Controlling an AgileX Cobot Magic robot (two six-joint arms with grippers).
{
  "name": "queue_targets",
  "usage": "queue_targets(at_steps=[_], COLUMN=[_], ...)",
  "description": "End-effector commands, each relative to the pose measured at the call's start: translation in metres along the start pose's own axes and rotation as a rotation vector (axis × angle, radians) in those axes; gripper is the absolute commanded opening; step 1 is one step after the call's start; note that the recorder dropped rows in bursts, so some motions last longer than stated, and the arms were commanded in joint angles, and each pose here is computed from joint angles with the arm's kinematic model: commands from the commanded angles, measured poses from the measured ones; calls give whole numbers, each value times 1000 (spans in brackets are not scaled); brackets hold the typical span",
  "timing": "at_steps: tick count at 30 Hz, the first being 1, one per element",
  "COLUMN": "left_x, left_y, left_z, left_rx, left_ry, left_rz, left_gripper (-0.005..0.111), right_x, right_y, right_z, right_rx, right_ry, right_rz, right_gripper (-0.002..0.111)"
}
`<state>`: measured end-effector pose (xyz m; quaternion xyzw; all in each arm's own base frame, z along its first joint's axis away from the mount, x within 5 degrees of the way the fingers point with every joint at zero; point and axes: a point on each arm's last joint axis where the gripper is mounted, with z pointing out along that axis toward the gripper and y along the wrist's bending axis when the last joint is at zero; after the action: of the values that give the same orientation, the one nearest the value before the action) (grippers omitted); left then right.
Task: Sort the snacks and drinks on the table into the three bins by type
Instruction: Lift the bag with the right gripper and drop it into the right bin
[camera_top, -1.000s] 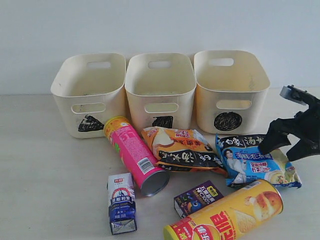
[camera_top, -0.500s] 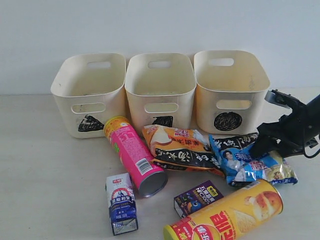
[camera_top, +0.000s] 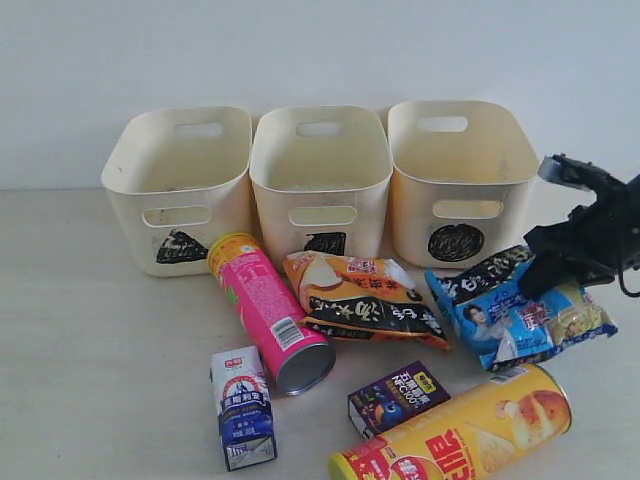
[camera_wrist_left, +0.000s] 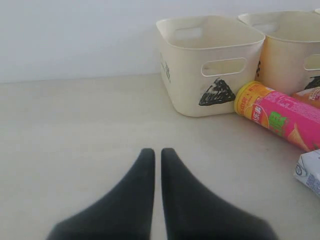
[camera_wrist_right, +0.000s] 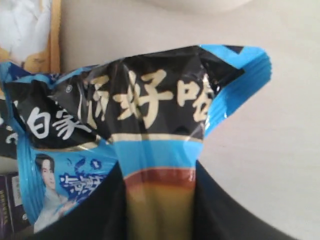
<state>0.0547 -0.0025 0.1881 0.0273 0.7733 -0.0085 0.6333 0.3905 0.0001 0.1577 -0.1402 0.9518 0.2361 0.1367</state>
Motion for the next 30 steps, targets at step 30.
queue_targets(at_steps=[30], left_x=[1], left_y=[0], left_z=[0], left_rx=[-2], left_ry=[-1], left_rz=[1], left_gripper=[4], right_x=[-106], right_y=[67], right_z=[-136], right_rx=[50], right_ry=[-750], right_rz=[-46], right_gripper=[0])
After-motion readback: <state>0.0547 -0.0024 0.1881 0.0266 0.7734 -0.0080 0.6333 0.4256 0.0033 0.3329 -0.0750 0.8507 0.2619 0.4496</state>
